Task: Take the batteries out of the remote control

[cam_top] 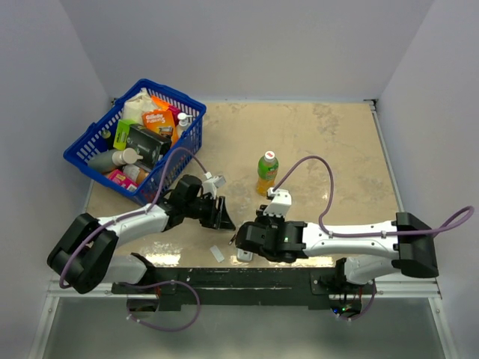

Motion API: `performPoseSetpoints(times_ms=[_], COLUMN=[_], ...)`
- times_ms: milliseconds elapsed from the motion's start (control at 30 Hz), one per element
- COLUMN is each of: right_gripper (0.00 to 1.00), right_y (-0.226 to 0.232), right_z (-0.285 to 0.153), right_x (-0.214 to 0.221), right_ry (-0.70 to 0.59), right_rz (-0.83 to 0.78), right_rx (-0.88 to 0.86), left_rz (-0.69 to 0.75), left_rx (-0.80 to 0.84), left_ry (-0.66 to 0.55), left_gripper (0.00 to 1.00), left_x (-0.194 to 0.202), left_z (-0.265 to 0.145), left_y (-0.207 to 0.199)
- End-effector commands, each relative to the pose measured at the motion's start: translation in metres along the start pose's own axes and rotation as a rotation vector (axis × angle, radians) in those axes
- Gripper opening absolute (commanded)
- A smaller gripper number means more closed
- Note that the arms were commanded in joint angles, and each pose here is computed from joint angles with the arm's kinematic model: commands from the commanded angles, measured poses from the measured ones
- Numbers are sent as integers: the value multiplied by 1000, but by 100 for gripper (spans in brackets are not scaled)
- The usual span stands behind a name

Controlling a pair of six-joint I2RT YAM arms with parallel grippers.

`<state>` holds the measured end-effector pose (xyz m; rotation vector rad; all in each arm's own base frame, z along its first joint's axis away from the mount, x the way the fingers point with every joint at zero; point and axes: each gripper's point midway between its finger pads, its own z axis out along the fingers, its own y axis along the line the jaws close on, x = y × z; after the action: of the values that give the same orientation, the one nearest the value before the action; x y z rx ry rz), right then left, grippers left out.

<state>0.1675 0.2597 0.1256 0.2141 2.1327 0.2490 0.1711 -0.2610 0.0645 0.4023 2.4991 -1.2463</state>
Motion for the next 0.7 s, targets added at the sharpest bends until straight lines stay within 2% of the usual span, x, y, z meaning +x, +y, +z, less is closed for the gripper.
performPoseSetpoints(times_ms=[0,167,333,533,567,600,667], right_gripper=[0,0,0,0,0,0,0], right_y=[2,15,16,-7,-6,-16,2], right_z=[-1,-3,-8,-6,-10,-7,-16], right_x=[-9,1,7,23,18,24,11], right_ry=[-53,-58,-79,-53,-50,-50,-65], right_rz=[-38,-106,-90,40,87,40,132], right_rx=[27,28,38,19,-14,-23,-146], left_rz=[8,2,-18,-37,-44,-48,-58], left_rx=[55,47,58,118,126,144,160], left_ry=[-14,-40,-42,-11,-8,-12,-1], left_gripper=[47,47,44,40,39,38,37], left_x=[1,4,6,14,16,16,21], left_z=[-5,-10,-7,-4,-4,-4,-5], left_y=[-13,-12,-11,-17,-18,-21,-21])
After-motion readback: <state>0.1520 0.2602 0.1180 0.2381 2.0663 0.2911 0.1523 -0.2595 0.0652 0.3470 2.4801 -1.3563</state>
